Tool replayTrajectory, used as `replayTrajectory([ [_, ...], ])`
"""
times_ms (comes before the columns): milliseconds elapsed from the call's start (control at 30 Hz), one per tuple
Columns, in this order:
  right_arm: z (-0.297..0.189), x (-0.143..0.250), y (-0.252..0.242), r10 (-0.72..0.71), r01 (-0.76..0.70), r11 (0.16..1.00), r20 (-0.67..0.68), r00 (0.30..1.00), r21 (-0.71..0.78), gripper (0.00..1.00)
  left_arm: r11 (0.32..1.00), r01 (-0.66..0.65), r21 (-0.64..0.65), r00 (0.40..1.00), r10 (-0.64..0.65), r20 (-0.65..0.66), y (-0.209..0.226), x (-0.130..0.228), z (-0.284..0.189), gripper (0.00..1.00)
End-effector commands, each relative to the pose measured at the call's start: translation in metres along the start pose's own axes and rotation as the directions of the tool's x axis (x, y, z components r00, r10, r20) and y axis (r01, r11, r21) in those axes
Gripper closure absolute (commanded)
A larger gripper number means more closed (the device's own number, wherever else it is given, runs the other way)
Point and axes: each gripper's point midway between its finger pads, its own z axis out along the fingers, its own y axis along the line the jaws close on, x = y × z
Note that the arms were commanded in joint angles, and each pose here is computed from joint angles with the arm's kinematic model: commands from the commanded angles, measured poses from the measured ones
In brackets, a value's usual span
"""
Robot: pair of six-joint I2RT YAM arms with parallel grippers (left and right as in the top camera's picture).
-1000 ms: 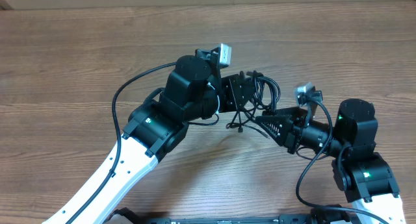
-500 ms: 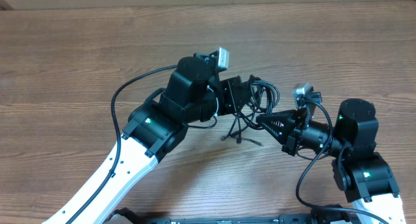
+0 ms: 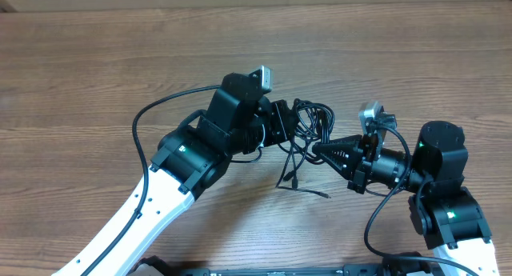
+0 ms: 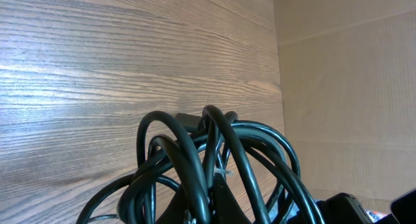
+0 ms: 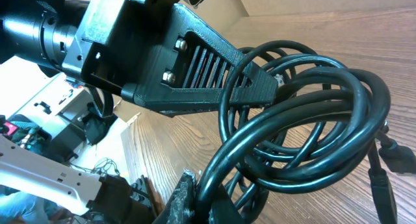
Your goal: Untangle cables
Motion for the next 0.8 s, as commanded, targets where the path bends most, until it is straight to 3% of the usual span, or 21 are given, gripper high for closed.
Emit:
replayTrajectory([
  [0, -0.001, -0.003, 0.012, -0.026, 0.026, 0.998, 0.004, 1.000, -0.060, 0.96, 1.000, -0.021, -0.016, 0.999, 0.022, 0.040, -0.001, -0.009, -0.005, 0.96],
  [200, -0.003, -0.008, 0.030, -0.083, 0.085, 0.984, 0.018, 0.996, -0.153, 0.96, 0.999, -0.027, -0.043, 0.998, 0.029, 0.049, 0.004, -0.010, -0.005, 0.96],
  [767, -0.004, -0.012, 0.032, -0.065, 0.069, 0.984, 0.028, 0.997, -0.161, 0.96, 0.973, 0.054, -0.226, 0.995, -0.033, 0.095, 0.045, -0.010, -0.011, 0.96],
])
